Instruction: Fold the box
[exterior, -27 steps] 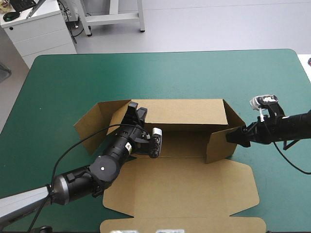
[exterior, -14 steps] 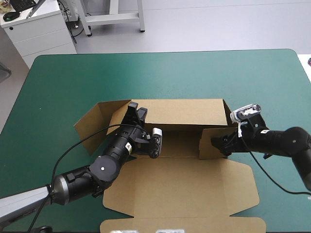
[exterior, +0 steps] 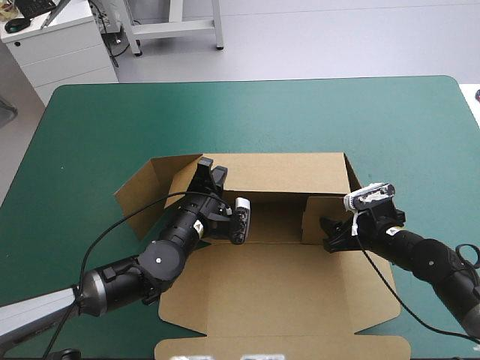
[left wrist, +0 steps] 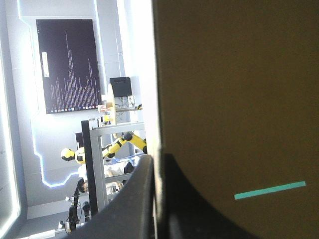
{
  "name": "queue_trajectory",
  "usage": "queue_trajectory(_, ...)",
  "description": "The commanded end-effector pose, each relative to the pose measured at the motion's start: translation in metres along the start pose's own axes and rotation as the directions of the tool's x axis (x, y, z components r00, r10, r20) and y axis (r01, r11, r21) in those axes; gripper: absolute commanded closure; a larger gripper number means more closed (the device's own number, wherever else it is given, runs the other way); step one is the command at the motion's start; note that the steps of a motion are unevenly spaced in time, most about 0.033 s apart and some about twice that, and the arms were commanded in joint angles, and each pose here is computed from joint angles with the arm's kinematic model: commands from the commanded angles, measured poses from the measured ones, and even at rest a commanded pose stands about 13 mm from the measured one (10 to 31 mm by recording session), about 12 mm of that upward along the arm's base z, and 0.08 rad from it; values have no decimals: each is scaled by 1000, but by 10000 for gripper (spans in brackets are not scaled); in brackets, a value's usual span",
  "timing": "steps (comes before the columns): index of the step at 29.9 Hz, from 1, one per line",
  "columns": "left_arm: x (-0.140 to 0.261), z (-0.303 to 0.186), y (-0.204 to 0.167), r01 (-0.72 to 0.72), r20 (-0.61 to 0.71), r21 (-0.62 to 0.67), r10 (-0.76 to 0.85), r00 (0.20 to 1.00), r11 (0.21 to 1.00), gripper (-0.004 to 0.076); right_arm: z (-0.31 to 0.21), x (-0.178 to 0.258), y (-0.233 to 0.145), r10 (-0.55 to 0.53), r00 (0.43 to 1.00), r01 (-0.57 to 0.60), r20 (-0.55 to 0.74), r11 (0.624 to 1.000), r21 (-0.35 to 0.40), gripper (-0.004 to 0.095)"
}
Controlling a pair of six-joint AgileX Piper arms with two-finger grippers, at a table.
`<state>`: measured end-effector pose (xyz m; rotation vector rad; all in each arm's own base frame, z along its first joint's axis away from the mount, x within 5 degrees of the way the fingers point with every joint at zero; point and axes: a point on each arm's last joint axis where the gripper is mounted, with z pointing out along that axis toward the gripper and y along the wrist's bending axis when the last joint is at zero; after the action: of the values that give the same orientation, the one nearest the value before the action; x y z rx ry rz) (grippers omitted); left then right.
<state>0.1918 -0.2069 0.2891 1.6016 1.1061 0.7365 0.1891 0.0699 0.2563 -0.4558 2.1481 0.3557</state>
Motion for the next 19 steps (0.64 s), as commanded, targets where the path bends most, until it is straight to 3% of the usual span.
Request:
queue_trajectory(1, -5, -7, 14, -42, 53, -64, 45, 998, 997, 734, -5, -17, 3, 8, 992, -13, 124, 999, 46, 319)
queue_trajectory(8, -5, -7, 14, -42, 53, -64, 45, 998, 997, 734, 1, -20, 8, -11, 987, 2, 158, 998, 58, 498)
queue_trajectory(14, -5, -7, 14, -42, 53, -64, 45, 998, 997, 734, 11, -18, 8, -19, 990, 9, 139, 997, 72, 908)
queue_trajectory(19, -5, -7, 14, -42, 53, -64, 45, 998, 997, 734, 10, -19, 7, -14, 989, 2, 150, 997, 82, 919)
